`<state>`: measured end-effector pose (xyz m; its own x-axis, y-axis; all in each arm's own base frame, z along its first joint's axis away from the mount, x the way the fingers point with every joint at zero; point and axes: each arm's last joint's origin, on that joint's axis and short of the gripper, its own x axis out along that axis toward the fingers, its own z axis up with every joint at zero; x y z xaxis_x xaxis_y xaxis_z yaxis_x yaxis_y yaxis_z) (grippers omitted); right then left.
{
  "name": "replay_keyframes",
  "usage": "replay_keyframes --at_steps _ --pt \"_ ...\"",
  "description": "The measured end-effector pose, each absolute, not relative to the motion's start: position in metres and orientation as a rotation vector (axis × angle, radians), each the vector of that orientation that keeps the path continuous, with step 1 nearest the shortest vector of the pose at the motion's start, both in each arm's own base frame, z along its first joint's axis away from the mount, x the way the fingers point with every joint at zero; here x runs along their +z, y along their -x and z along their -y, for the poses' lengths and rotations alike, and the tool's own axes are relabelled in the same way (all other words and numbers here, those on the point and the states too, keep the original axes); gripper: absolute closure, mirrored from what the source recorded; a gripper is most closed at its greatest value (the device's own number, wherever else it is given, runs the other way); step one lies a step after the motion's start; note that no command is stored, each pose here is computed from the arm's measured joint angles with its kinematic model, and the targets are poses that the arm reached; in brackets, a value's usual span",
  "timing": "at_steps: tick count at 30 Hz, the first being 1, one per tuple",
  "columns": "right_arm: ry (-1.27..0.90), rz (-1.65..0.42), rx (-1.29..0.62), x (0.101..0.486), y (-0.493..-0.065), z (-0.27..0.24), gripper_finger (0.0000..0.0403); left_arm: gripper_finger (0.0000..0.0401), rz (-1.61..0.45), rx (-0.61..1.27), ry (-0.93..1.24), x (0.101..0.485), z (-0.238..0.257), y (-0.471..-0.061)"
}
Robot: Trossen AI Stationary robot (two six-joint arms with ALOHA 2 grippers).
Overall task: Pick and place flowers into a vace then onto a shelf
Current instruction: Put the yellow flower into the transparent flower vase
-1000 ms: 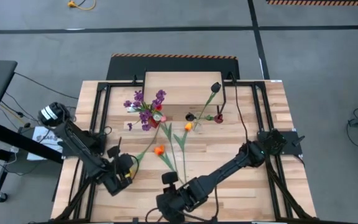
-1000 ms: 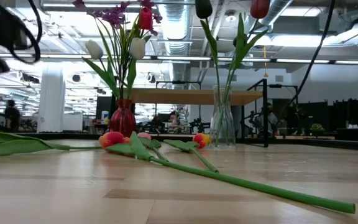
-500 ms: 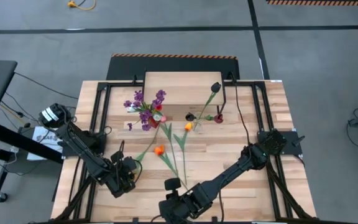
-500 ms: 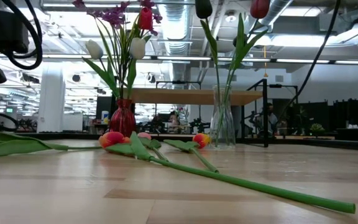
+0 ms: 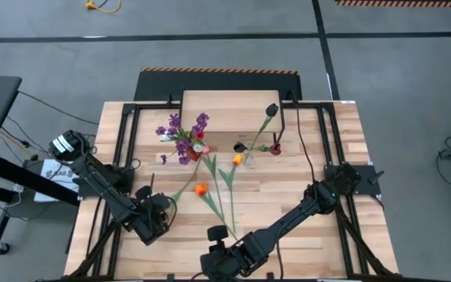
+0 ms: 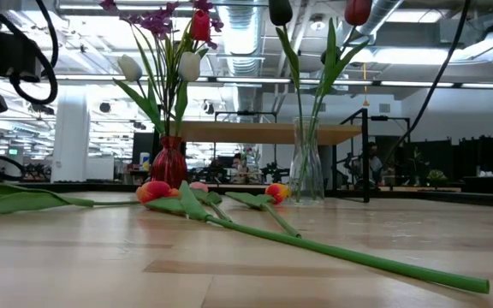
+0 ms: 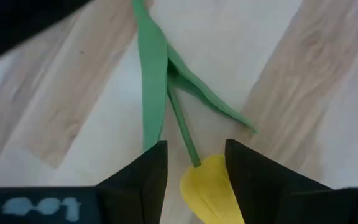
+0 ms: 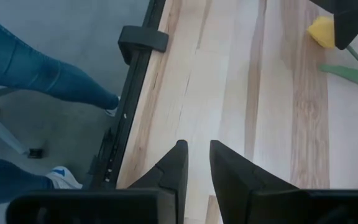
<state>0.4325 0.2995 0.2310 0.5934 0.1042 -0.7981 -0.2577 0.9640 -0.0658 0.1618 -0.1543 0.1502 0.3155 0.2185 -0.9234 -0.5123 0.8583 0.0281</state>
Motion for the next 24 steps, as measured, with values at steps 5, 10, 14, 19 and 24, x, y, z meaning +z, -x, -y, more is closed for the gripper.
replay_keyframes --at_steps 5,10,14,19,24 --pt "0.181 -0.913 0.211 0.231 -0.433 -0.299 0.0341 0.025 -1.174 0.485 0.301 0.148 0.156 -0.163" --pt "0.181 -0.912 0.211 0.231 -0.433 -0.299 0.0341 0.025 -1.261 0.503 0.261 0.128 0.16 -0.169" --pt "0.18 -0.912 0.21 0.231 -0.433 -0.298 0.0341 0.025 -1.292 0.525 0.188 0.117 0.162 -0.174" --pt "0.177 -0.913 0.208 0.231 -0.435 -0.297 0.0341 0.0275 -1.293 0.516 0.147 0.125 0.166 -0.172" --pt "0.176 -0.911 0.208 0.231 -0.435 -0.297 0.0341 0.0376 -1.288 0.448 0.14 0.14 0.177 -0.167"
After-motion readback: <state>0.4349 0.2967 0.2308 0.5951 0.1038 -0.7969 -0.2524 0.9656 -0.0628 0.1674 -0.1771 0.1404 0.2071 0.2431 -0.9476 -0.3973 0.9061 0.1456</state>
